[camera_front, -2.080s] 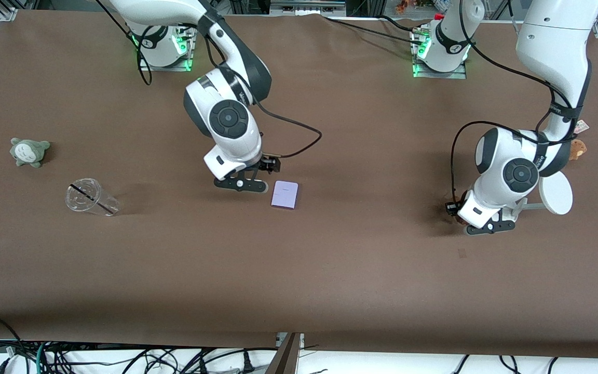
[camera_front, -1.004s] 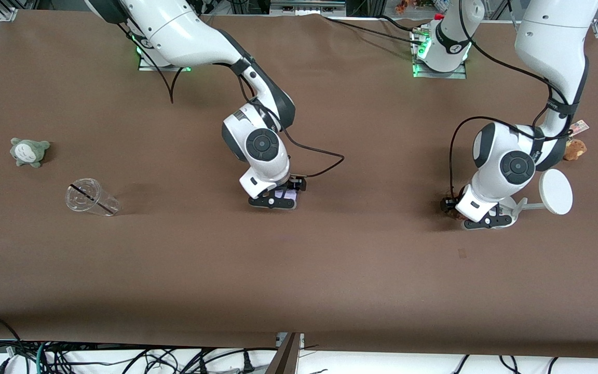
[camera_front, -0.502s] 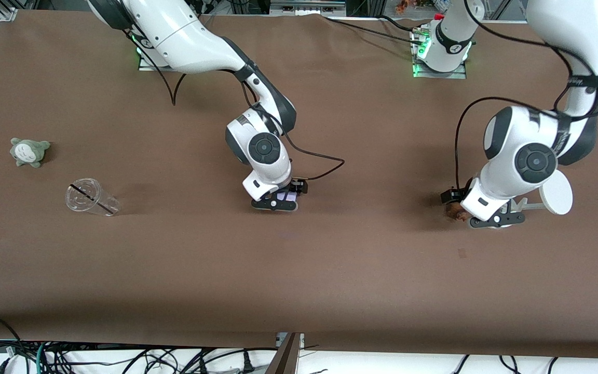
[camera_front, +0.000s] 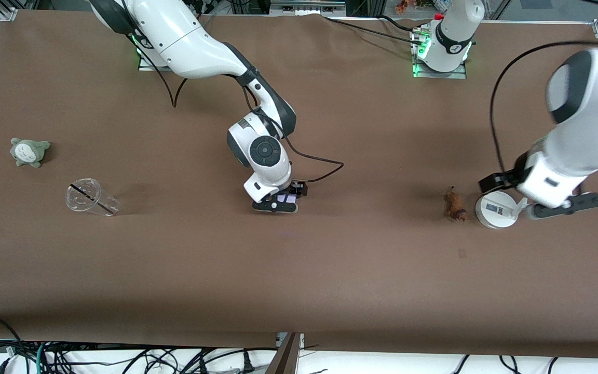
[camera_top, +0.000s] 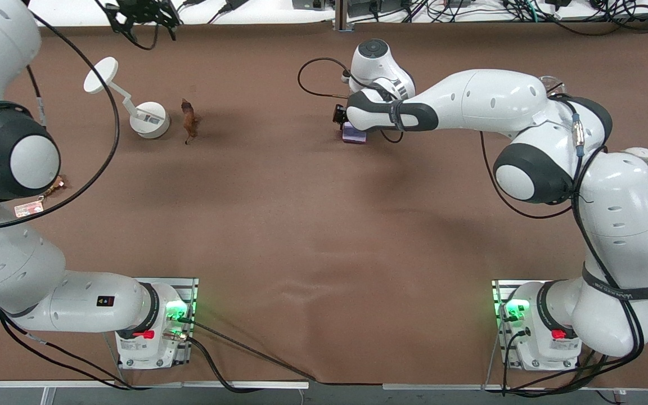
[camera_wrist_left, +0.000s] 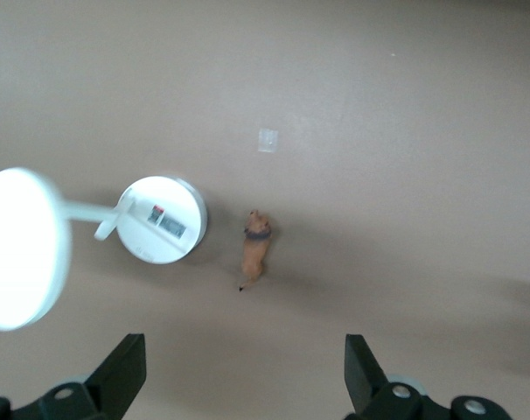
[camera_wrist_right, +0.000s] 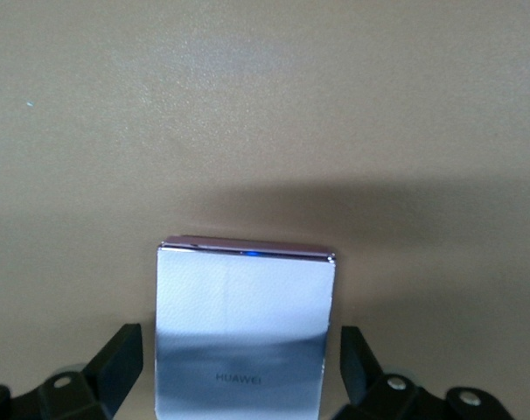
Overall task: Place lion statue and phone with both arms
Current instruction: 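Set the lion beside the lamp base while the right gripper lifts the phone, then carry the phone with the right gripper toward the glass cup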
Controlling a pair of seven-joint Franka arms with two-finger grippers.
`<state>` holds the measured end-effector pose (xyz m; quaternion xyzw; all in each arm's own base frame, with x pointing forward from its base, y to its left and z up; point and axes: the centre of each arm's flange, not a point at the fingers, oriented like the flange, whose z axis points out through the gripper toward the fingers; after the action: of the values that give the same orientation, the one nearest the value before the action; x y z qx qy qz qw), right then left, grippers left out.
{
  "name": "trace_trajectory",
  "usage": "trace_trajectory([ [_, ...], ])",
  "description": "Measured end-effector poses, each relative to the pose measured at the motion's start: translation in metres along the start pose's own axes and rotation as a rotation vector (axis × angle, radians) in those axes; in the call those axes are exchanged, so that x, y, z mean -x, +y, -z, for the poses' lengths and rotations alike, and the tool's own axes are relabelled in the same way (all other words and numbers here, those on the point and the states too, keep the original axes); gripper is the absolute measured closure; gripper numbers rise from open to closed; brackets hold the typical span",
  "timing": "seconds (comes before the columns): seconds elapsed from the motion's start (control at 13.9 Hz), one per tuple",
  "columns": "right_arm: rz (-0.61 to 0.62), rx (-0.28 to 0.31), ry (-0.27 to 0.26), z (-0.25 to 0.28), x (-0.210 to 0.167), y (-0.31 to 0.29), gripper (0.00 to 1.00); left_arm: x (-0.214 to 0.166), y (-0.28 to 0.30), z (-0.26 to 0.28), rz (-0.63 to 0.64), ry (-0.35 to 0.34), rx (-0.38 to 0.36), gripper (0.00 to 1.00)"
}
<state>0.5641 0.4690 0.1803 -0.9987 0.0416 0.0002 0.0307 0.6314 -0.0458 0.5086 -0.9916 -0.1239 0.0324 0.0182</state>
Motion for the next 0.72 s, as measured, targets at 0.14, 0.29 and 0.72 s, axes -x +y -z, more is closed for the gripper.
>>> trace_trajectory([
  [0.14,0.0,-0.002,0.002,-0.003,0.0,0.0,0.0,0.003,-0.034,0.018,-0.001,-0.013,0.019,0.0],
  [0.29,0.0,-0.002,0.003,-0.003,0.0,0.0,0.0,0.002,-0.066,0.029,-0.033,-0.011,0.026,0.0],
  [0.72,0.0,-0.003,0.004,-0.003,0.0,0.0,0.16,0.01,-0.097,0.048,-0.101,-0.026,0.038,0.0],
])
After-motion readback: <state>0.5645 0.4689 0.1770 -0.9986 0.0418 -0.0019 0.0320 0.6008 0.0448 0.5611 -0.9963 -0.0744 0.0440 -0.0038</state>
